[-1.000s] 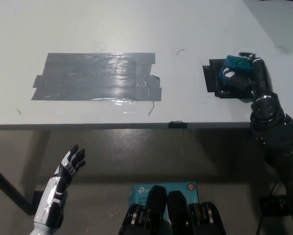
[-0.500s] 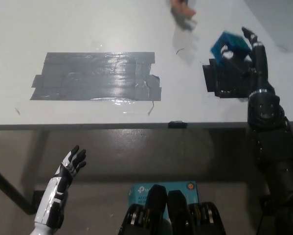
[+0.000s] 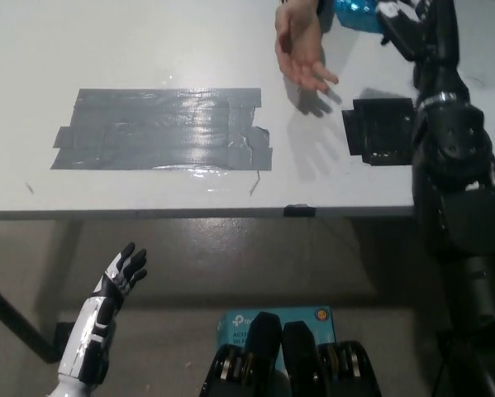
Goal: A rubick's cube is kept in the black marked spot on the table and the robot uses its right arm to pick it up and hands it to a person
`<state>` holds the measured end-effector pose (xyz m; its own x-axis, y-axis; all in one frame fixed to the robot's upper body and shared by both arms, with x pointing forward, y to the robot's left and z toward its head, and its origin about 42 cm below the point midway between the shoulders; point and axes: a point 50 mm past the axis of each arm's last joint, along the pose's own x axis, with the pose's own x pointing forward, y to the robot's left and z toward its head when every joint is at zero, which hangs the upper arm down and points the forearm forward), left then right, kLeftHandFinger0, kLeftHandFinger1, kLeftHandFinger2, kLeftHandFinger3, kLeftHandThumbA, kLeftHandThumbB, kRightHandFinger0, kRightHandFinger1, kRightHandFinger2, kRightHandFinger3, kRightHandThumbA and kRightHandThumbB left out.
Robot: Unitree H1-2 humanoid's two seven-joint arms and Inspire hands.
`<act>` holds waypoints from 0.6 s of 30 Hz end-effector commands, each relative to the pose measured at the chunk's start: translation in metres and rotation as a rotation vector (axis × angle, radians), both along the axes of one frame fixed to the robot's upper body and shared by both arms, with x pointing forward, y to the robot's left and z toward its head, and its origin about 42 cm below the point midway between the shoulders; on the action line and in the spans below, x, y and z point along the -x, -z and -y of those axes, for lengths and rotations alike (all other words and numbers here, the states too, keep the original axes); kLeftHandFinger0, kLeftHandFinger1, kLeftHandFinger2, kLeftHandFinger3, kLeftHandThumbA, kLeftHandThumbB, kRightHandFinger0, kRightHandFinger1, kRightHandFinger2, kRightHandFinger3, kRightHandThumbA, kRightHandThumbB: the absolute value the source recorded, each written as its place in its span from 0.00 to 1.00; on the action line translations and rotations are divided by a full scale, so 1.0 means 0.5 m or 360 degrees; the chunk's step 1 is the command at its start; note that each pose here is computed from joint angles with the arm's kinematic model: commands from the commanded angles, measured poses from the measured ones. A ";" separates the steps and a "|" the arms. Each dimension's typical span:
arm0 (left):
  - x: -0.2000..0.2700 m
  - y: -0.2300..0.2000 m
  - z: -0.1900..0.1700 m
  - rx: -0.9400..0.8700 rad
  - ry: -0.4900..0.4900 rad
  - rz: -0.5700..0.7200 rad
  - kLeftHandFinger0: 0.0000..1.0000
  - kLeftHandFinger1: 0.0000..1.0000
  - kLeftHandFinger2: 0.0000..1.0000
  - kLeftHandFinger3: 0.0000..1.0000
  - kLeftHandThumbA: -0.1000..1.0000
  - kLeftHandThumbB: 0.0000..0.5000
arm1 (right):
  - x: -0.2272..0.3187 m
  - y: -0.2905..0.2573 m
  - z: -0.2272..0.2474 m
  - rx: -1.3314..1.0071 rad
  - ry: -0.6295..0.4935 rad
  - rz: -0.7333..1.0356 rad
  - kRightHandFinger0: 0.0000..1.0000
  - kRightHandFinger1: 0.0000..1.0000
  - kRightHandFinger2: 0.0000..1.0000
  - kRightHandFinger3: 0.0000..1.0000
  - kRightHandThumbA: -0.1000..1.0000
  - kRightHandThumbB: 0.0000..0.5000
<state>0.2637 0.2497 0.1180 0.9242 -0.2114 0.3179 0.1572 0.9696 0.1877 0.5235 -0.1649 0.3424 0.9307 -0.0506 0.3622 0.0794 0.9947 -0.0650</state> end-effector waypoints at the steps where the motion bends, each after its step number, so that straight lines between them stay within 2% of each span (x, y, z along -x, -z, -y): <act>1: -0.004 -0.026 0.001 -0.0001 0.0037 0.0071 1.00 1.00 1.00 1.00 1.00 0.22 | -0.038 -0.108 -0.053 0.0202 0.0011 0.0153 0.08 0.54 0.87 0.84 0.00 0.35; 4: -0.004 -0.028 0.001 -0.0005 0.0039 0.0077 1.00 1.00 1.00 1.00 1.00 0.22 | -0.059 -0.116 -0.065 0.0255 0.0027 0.0123 0.08 0.54 0.89 0.90 0.00 0.34; 5: -0.005 -0.029 0.002 -0.0010 0.0041 0.0082 1.00 1.00 1.00 1.00 1.00 0.23 | -0.079 -0.118 -0.073 0.0351 0.0060 0.0125 0.07 0.53 0.89 0.95 0.00 0.35; 9: -0.005 -0.030 0.004 -0.0003 0.0053 0.0082 1.00 1.00 1.00 1.00 1.00 0.21 | -0.105 -0.119 -0.083 0.0471 0.0107 0.0144 0.01 0.47 0.83 0.92 0.00 0.37; 12: -0.005 -0.033 0.007 0.0000 0.0055 0.0090 1.00 1.00 1.00 1.00 1.00 0.21 | -0.126 -0.116 -0.098 0.0634 0.0149 0.0081 0.05 0.51 0.85 0.92 0.00 0.38; 18: -0.007 -0.035 0.009 -0.0010 0.0066 0.0098 1.00 1.00 1.00 1.00 1.00 0.21 | -0.139 -0.112 -0.110 0.0725 0.0164 -0.0008 0.03 0.51 0.89 0.80 0.00 0.43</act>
